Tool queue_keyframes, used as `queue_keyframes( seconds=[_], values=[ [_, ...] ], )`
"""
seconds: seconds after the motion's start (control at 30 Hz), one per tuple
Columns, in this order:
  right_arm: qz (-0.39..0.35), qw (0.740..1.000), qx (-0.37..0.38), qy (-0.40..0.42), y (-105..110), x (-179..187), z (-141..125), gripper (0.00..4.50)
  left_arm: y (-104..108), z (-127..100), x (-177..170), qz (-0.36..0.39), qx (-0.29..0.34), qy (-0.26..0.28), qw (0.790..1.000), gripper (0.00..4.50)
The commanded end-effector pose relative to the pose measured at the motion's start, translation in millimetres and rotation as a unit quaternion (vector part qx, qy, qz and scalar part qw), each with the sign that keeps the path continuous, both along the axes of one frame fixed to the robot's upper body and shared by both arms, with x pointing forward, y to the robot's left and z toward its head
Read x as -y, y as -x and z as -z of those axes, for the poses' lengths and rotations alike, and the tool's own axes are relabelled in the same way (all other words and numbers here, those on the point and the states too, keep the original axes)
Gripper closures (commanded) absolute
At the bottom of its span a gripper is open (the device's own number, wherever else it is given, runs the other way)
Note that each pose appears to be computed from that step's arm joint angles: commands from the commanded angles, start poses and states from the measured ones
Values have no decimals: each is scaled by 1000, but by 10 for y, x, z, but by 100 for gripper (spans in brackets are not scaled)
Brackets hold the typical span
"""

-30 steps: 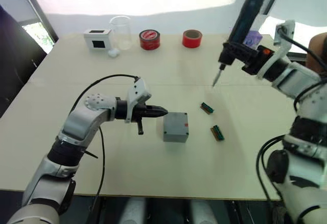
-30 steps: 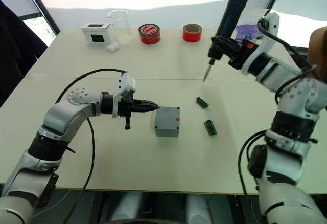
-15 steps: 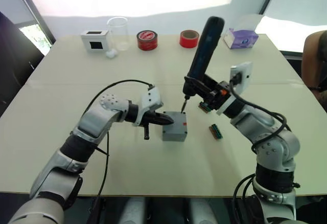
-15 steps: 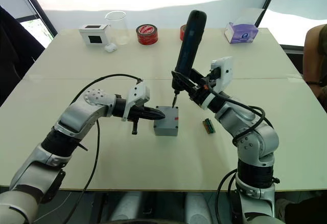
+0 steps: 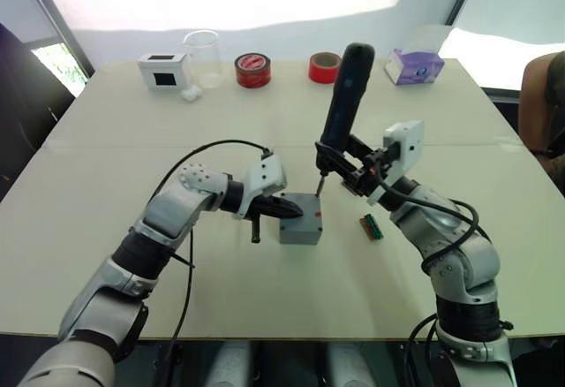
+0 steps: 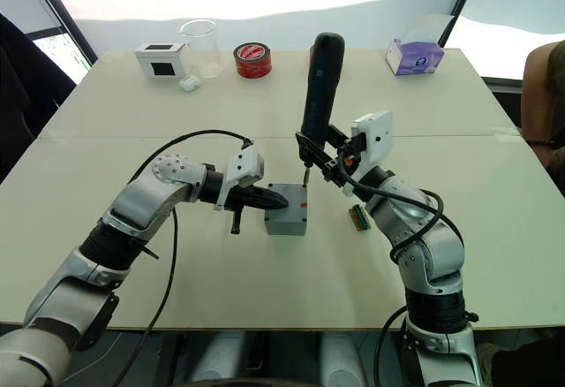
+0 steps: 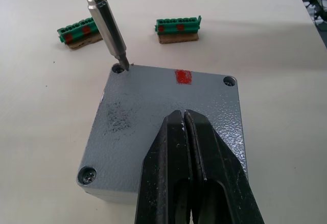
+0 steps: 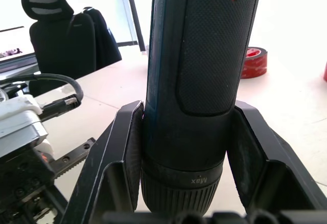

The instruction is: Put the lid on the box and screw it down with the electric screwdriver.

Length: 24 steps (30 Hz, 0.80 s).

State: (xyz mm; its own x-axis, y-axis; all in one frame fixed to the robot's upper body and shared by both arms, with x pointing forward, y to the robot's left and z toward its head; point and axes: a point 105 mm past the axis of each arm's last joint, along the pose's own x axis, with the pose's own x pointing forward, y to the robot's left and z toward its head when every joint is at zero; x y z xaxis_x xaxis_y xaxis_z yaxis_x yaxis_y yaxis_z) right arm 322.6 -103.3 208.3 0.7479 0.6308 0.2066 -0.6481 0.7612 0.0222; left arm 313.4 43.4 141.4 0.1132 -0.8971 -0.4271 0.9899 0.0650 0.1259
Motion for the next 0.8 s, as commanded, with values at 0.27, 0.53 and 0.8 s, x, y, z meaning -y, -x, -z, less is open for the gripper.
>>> queue_keyframes(
  seconds=[0.27, 0.53, 0.8],
  values=[
    [4, 999, 36, 3, 10, 5, -59, 275, 3, 18, -23, -6, -5, -4, 1000, 450],
    [-6, 996, -23, 83, 56, -45, 442, 275, 4, 54, -50, -10, -8, -8, 1000, 450],
    [6, 990, -75, 116, 34, -33, 724, 275, -1, 75, -57, -12, -7, -10, 1000, 450]
  ],
)
